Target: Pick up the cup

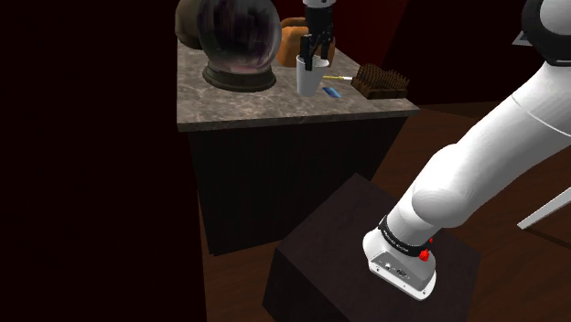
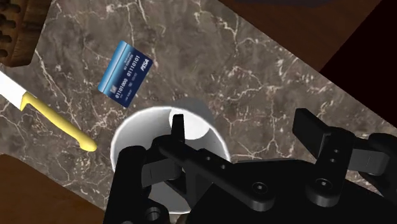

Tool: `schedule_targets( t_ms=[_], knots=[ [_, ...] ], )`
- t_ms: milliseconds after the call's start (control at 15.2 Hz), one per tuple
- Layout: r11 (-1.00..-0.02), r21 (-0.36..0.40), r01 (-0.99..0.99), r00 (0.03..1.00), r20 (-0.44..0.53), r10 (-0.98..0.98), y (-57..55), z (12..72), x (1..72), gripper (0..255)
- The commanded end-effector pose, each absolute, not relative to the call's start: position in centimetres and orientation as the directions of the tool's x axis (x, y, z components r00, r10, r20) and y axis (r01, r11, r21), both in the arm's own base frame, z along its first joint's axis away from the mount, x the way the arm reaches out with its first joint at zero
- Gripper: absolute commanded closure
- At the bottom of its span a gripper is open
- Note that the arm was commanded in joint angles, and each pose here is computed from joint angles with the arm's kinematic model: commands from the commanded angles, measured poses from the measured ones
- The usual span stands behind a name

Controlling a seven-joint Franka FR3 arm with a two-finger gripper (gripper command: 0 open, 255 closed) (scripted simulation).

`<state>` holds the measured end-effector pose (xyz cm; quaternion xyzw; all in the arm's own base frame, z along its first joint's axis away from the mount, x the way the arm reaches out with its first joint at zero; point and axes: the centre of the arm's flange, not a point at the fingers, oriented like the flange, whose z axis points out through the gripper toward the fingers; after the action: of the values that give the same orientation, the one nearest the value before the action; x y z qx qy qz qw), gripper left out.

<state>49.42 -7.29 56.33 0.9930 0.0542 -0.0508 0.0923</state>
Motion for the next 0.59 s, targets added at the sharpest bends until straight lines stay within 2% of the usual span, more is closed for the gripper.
schedule_targets(
  t_ms=[0, 132, 528],
  knots=[
    [-0.969, 0.193, 0.157, 0.984, -0.117, 0.136, -7.6, 55.9, 52.0, 0],
    [-0.960, 0.206, 0.188, 0.979, -0.123, 0.166, -7.7, 55.7, 54.2, 0],
    [-0.960, 0.206, 0.188, 0.979, -0.123, 0.166, -7.7, 52.5, 54.2, 0]
  ],
)
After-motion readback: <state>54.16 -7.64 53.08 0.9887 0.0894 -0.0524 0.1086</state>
